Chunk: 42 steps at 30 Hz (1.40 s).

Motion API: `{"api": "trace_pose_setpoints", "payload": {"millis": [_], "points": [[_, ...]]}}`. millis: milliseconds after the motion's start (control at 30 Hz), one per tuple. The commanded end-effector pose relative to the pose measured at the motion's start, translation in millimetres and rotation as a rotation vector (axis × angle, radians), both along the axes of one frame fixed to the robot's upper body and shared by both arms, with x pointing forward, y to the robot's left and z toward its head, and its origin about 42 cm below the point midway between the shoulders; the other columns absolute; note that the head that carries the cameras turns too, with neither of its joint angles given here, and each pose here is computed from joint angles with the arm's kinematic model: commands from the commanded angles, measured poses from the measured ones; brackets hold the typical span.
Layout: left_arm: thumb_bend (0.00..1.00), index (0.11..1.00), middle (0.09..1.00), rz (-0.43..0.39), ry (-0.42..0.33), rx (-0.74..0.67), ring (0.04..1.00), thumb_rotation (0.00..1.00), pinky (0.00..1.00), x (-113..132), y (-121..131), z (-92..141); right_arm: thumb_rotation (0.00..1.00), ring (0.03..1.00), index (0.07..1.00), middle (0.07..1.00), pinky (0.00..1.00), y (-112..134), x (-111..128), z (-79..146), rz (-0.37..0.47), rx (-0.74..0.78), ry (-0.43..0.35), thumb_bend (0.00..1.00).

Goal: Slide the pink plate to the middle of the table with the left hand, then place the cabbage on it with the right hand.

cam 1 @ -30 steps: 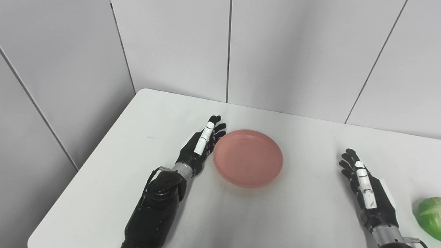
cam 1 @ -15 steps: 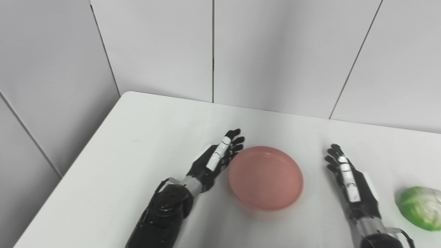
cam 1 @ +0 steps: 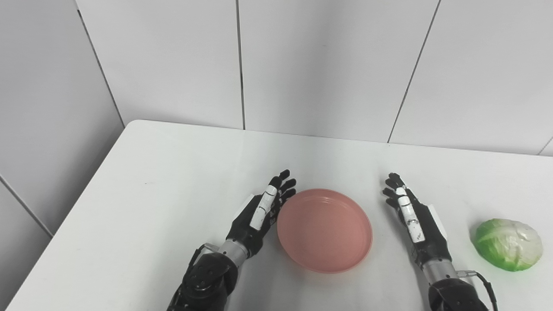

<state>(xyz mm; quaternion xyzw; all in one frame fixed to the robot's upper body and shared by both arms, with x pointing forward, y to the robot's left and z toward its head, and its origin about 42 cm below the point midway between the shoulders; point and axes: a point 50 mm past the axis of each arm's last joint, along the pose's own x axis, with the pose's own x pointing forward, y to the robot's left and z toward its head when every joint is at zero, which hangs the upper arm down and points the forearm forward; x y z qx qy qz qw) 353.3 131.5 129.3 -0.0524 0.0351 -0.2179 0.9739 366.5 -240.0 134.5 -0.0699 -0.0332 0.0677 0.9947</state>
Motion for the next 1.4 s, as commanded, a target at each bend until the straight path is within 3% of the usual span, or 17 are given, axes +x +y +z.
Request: {"api": "trace_pose_setpoints", "payload": {"millis": [0, 367, 533, 600, 733, 867, 1033, 1233, 1367], "points": [[0.73, 0.984, 0.976, -0.059, 0.015, -0.006, 0.970, 1.00, 0.98, -5.1, -7.7, -1.9, 1.00, 0.880, 0.916, 0.912, 0.87, 13.1, -0.4, -0.8, 0.043, -0.007, 0.013, 0.36], [0.70, 0.985, 0.985, -0.038, 0.000, -0.007, 0.979, 1.00, 0.98, -3.1, -2.0, -1.2, 1.00, 0.881, 0.910, 0.911, 0.87, 14.4, 1.7, -0.1, 0.026, 0.013, 0.013, 0.39], [0.69, 0.990, 0.990, -0.004, -0.038, 0.023, 0.980, 1.00, 0.97, 2.0, 7.1, -3.0, 0.99, 0.855, 0.889, 0.891, 0.83, 11.2, 3.4, 8.8, 0.007, -0.052, -0.068, 0.57], [0.69, 0.973, 0.974, 0.021, -0.046, 0.038, 0.960, 1.00, 0.94, 3.7, 12.2, -4.9, 0.95, 0.854, 0.884, 0.885, 0.82, 11.7, 2.9, 19.7, 0.002, -0.075, -0.124, 0.60], [0.72, 0.957, 0.958, 0.047, -0.048, 0.050, 0.948, 1.00, 0.94, 6.7, 22.1, -11.0, 0.98, 0.843, 0.864, 0.869, 0.79, 10.1, 2.7, 49.2, -0.031, -0.232, -0.237, 0.68], [0.75, 0.959, 0.963, 0.058, -0.068, 0.084, 0.951, 1.00, 0.93, 9.4, 31.0, -16.3, 0.96, 0.833, 0.873, 0.874, 0.77, 9.9, 0.9, 76.5, -0.058, -0.271, -0.320, 0.75], [0.74, 0.956, 0.954, 0.078, -0.078, 0.094, 0.944, 1.00, 0.94, 11.1, 38.1, -20.0, 0.94, 0.812, 0.879, 0.861, 0.74, 5.9, -4.9, 114.6, -0.091, -0.378, -0.449, 0.76], [0.74, 0.954, 0.957, 0.080, -0.072, 0.116, 0.947, 1.00, 0.95, 12.3, 45.9, -19.9, 0.85, 0.833, 0.894, 0.863, 0.79, -2.6, -11.8, 147.1, -0.128, -0.415, -0.544, 0.84], [0.75, 0.952, 0.954, 0.078, -0.064, 0.124, 0.944, 1.00, 0.95, 14.0, 53.2, -23.8, 0.80, 0.825, 0.885, 0.857, 0.77, -13.2, -17.2, 170.4, -0.164, -0.457, -0.602, 0.88]]}}
